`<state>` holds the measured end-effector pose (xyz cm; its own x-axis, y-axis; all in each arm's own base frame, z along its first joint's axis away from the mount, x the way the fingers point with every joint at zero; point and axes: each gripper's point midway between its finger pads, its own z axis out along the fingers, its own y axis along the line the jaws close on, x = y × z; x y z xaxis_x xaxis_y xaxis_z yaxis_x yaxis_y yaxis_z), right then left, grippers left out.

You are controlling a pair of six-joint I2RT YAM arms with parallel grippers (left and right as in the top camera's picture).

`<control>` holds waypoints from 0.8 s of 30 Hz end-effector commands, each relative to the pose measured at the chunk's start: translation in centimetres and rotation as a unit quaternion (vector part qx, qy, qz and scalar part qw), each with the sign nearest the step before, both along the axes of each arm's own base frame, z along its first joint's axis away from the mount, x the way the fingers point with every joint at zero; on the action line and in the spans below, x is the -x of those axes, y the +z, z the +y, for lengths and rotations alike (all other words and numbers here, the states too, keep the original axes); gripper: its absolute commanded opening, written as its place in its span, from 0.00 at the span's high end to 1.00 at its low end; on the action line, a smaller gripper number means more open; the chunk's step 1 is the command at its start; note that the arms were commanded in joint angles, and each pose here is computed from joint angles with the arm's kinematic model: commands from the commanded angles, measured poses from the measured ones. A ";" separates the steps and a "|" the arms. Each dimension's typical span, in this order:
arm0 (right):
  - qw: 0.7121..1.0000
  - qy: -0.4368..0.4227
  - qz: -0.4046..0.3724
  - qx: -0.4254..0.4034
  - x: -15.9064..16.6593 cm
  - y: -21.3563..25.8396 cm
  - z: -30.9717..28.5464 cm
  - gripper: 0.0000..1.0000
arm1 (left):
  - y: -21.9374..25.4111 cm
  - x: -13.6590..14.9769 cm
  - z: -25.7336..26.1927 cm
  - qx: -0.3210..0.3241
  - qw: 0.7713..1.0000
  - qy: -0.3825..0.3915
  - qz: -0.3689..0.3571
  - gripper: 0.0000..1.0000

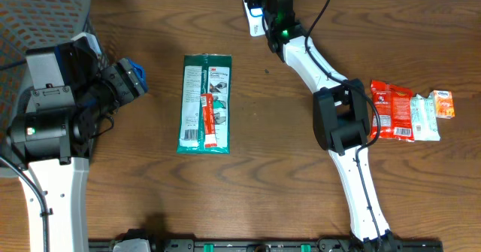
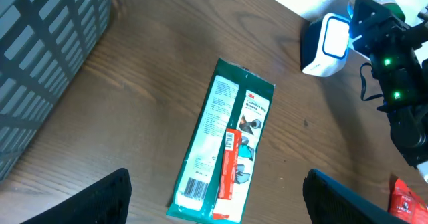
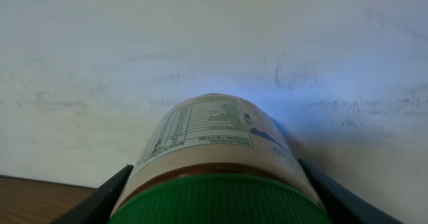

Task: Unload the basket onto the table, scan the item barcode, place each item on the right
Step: 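Raise the jar and hold its label against the white scanner, then carry the jar away from the scanner toward the right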

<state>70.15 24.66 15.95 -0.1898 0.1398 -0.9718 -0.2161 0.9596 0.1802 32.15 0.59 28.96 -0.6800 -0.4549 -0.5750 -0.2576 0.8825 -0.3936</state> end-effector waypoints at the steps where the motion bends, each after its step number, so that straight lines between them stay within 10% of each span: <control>1: 0.999 -0.012 -0.032 -0.007 -0.6 3.0 -1.4 0.91 | 0.2 0.0 0.1 -0.001 1.000 -0.001 -0.003 0.17; 13: 0.998 0.064 -0.005 -0.010 4.3 14.0 -0.4 0.95 | 0.2 0.0 0.1 -0.001 1.000 -0.001 -0.003 0.18; 24: 0.953 0.039 0.288 0.085 18.3 12.8 -7.1 0.98 | 0.2 0.0 0.1 -0.001 1.000 -0.001 -0.002 0.17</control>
<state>53.29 20.08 27.98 -0.6743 -0.0370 -0.7375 -0.2327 0.9585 0.1647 32.15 0.59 28.95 -0.6803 -0.4549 -0.5747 -0.2576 0.8825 -0.3935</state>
